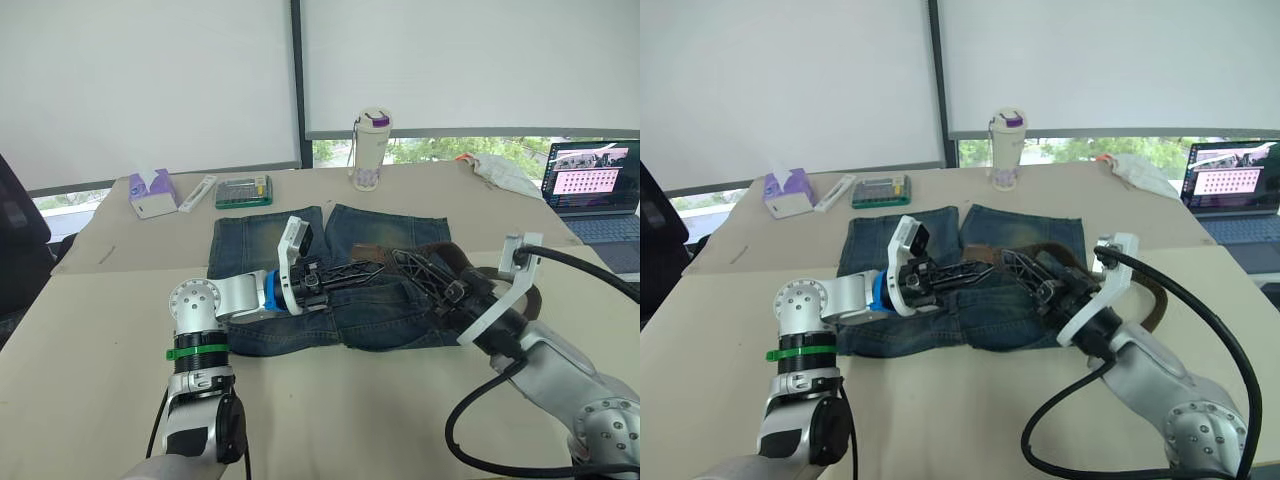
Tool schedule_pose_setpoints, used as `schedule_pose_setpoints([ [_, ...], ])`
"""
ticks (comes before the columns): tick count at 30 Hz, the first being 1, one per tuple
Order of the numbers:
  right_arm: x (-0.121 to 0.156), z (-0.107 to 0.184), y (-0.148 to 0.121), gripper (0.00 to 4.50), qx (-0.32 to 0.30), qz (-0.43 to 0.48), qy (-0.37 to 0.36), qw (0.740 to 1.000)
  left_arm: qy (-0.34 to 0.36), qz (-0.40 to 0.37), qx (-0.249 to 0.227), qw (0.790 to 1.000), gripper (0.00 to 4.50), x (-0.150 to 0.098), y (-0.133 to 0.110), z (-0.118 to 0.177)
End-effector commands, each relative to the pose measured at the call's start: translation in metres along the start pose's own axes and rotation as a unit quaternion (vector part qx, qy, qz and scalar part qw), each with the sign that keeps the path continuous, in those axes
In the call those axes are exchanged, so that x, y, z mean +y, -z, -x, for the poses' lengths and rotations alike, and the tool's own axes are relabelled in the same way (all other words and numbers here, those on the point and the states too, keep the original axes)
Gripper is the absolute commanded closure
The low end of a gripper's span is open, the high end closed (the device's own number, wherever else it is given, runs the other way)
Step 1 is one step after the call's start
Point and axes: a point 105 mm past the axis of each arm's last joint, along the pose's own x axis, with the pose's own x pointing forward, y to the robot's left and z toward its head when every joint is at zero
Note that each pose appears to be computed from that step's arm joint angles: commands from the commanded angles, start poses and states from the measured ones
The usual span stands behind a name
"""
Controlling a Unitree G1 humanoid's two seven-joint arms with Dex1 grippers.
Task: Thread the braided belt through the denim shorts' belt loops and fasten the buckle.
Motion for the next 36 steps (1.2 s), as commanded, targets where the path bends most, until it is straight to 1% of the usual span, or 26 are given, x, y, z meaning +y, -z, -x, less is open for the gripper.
schedule_pose_setpoints([
  [1, 0.012, 0.003, -0.005, 4.47, -0.009, 0.016, -0.026, 0.999, 0.012, -0.005, -0.007, 1.0, 4.5, -0.005, -0.002, 0.002],
  [3, 0.021, 0.004, -0.002, 3.49, 0.002, 0.03, -0.048, 0.998, 0.018, 0.001, -0.015, 1.0, 4.5, -0.005, -0.004, 0.002],
  [6, 0.021, 0.002, 0.006, 2.53, 0.017, 0.063, -0.044, 0.997, 0.03, 0.013, -0.034, 0.999, 4.5, -0.008, -0.012, 0.003],
  [10, 0.023, -0.001, 0.017, 2.53, 0.033, 0.092, -0.051, 0.994, 0.034, 0.023, -0.049, 0.998, 4.5, -0.009, -0.019, 0.003],
  [14, 0.024, -0.006, 0.026, 2.53, 0.051, 0.122, -0.059, 0.989, 0.035, 0.027, -0.053, 0.998, 4.5, -0.013, -0.022, 0.002],
  [19, 0.019, -0.014, 0.035, 2.53, 0.064, 0.12, -0.058, 0.989, 0.045, 0.034, -0.064, 0.996, 4.5, -0.02, -0.026, -0.002],
  [23, 0.016, -0.023, 0.023, 2.53, 0.017, 0.118, -0.052, 0.992, 0.042, 0.04, -0.067, 0.996, 4.5, -0.021, -0.026, -0.003],
  [27, 0.017, -0.024, 0.009, 2.53, -0.024, 0.116, -0.051, 0.992, 0.039, 0.046, -0.072, 0.996, 4.5, -0.021, -0.026, 0.0],
  [36, 0.019, -0.02, -0.006, 2.53, -0.067, 0.112, -0.055, 0.99, 0.037, 0.05, -0.074, 0.995, 4.5, -0.026, -0.025, -0.004],
])
